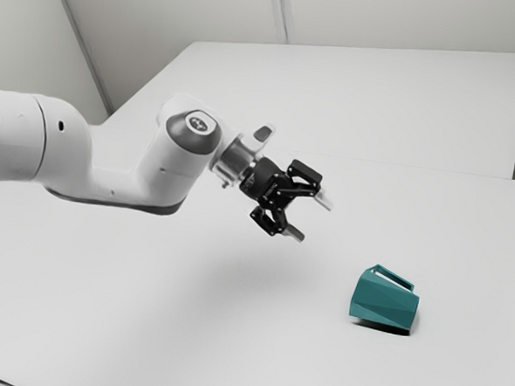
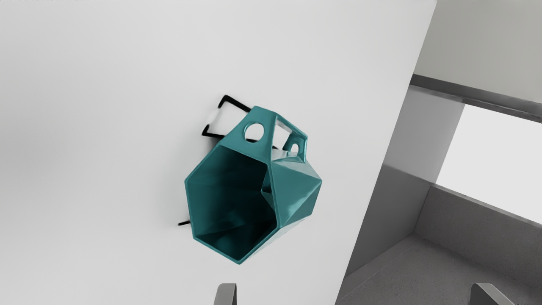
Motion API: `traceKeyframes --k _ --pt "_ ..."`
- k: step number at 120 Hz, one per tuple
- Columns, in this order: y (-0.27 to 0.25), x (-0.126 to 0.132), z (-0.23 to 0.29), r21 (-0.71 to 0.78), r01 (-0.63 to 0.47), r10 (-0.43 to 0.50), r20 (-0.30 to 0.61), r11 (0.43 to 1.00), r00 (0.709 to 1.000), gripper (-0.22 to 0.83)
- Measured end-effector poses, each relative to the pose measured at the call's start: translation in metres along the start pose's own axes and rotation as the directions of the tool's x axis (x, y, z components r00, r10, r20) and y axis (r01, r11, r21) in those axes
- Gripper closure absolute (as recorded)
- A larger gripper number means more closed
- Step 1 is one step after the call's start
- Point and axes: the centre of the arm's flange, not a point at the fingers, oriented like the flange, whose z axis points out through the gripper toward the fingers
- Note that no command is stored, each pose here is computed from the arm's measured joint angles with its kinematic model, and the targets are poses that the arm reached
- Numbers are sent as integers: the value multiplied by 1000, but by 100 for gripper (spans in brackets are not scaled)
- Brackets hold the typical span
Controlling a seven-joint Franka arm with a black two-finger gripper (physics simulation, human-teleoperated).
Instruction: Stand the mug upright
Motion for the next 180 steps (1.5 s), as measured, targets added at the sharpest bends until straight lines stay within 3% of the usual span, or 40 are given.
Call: traceKeyframes --k 20,48,79,122,180 --pt "-24 3 31 -105 -16 11 -46 994 999 0" --pt "-44 3 74 -112 -109 102 -65 988 993 0" --pt "-54 -2 110 -175 -178 173 -44 968 984 0" --pt "-47 -10 145 -255 -302 313 0 919 950 0" --pt "-56 -13 158 -290 -368 380 -19 883 925 50"
